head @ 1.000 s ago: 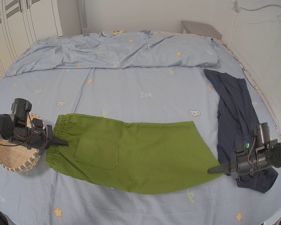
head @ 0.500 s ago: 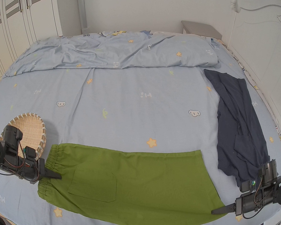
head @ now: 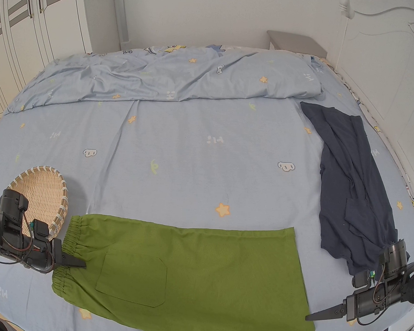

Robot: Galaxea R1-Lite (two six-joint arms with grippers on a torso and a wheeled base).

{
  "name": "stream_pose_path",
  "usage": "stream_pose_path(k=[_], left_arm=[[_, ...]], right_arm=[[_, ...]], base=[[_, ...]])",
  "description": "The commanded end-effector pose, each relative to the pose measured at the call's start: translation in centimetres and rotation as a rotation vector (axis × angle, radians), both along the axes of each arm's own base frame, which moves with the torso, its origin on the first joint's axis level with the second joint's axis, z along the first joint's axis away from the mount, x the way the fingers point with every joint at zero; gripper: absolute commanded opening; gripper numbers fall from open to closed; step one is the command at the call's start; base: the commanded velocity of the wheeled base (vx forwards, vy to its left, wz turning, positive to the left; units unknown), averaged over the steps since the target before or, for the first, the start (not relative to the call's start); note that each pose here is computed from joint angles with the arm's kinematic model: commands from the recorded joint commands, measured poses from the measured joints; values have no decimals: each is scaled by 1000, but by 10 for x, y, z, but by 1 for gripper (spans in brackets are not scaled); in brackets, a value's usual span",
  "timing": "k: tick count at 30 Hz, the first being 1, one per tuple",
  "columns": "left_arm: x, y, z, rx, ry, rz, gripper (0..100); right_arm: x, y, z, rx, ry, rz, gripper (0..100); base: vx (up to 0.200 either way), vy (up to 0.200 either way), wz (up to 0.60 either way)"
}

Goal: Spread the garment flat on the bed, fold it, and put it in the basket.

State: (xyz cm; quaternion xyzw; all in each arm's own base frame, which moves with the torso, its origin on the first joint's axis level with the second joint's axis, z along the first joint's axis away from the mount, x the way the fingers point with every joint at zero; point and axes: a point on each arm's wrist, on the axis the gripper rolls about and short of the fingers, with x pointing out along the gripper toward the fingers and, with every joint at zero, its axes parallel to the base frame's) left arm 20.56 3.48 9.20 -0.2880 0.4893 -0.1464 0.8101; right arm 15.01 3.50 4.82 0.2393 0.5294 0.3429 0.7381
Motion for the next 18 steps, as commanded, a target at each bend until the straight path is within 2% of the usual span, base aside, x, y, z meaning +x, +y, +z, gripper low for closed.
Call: stream_pose_path(k=[1,3,4,6,8,13,18], left_arm=[[-2,-2,20,66,-116,-41,0],[0,-8,35,110,-169,-52,0],[1,-8,37,113,-171,-55,0],[7,-17,55,197,-182,-59,0],[4,-18,64,228,-172,-48,0],[-6,-13,75,263,-186,-34,0],[-13,15,84,331,-198,36,0]], right_arm=[[20,0,34,25,-181,-37,100],[29,1,55,45,-258,-65,100],[30,1,56,46,-262,-67,100],[47,5,81,46,-349,-108,100],[53,6,91,30,-387,-133,100],[54,6,93,5,-400,-155,100],[53,6,90,0,-393,-151,100]], base=[[0,0,0],[0,0,0],[0,0,0],[0,0,0],[0,0,0],[0,0,0],[0,0,0]])
